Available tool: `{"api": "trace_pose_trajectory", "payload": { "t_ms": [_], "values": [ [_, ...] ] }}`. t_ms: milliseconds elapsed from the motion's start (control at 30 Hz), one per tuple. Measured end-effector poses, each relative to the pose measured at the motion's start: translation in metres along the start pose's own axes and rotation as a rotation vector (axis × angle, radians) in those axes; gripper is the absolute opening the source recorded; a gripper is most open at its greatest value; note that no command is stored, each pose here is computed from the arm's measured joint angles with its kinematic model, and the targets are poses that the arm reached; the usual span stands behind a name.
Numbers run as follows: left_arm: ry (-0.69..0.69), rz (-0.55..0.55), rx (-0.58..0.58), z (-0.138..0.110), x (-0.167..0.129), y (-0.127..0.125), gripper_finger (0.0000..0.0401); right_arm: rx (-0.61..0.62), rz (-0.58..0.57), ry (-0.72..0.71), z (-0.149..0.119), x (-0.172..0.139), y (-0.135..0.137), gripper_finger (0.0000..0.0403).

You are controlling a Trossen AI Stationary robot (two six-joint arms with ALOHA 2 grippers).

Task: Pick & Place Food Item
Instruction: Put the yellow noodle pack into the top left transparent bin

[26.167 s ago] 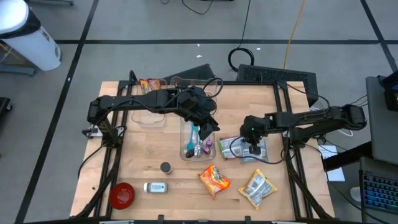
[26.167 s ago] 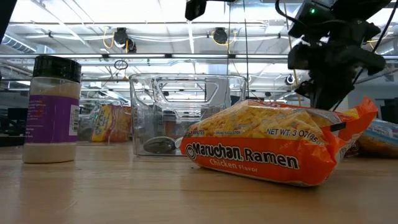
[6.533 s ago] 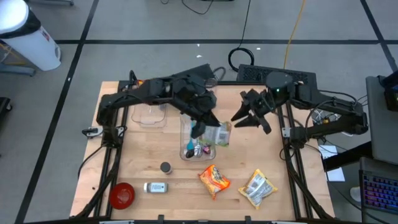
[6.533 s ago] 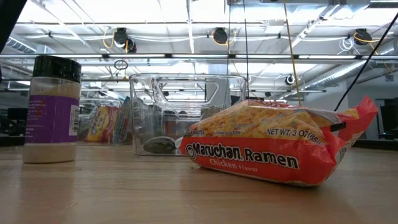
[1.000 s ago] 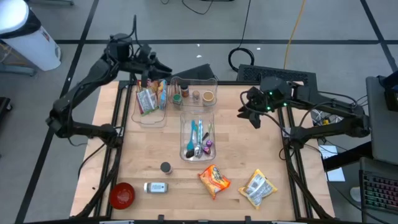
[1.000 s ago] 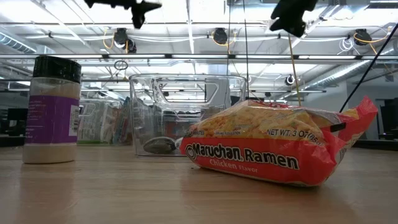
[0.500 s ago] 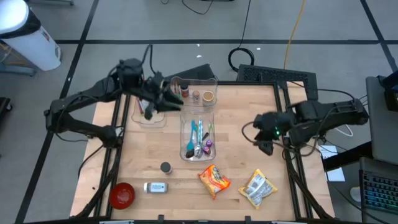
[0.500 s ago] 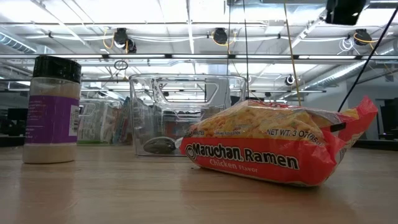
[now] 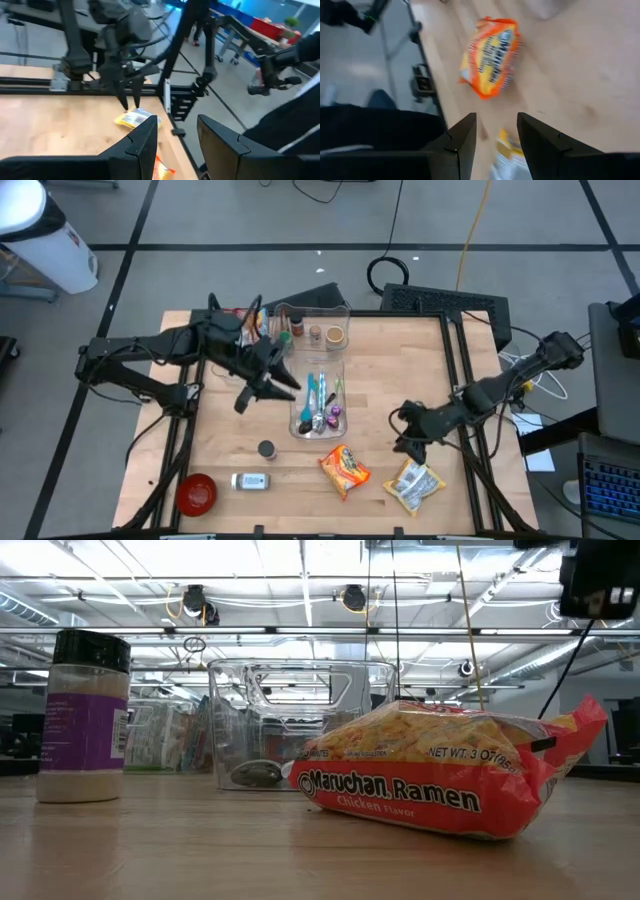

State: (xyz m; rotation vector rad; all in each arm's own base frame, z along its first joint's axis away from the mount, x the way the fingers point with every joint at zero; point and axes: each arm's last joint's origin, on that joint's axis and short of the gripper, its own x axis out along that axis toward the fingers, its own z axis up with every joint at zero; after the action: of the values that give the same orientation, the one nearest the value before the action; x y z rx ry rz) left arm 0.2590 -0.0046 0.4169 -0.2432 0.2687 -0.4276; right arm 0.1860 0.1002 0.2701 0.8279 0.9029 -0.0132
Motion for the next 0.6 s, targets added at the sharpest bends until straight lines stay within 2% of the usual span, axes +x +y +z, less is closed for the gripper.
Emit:
{"api": "trace_pose_trajectory", "payload": {
  "t_ms": [167, 333, 500, 600],
  "values": [
    [0.031, -0.041, -0.027, -0.005, 0.011, -0.01, 0.0145, 0.088, 0.061, -0.011, -0.008, 0.036, -0.012, 0.0125],
    [0.065, -0.071, -0.074, -0.01, 0.022, -0.016, 0.0145, 0.086, 0.081, 0.028, -0.013, 0.061, -0.017, 0.0114],
    [0.108, -0.089, -0.092, -0.016, 0.031, -0.019, 0.0145, 0.067, 0.034, 0.195, -0.021, 0.061, -0.025, 0.0108],
    [0.121, -0.093, -0.089, -0.018, 0.034, -0.019, 0.0145, 0.08, -0.021, 0.222, -0.025, 0.05, -0.03, 0.0105]
  ]
}}
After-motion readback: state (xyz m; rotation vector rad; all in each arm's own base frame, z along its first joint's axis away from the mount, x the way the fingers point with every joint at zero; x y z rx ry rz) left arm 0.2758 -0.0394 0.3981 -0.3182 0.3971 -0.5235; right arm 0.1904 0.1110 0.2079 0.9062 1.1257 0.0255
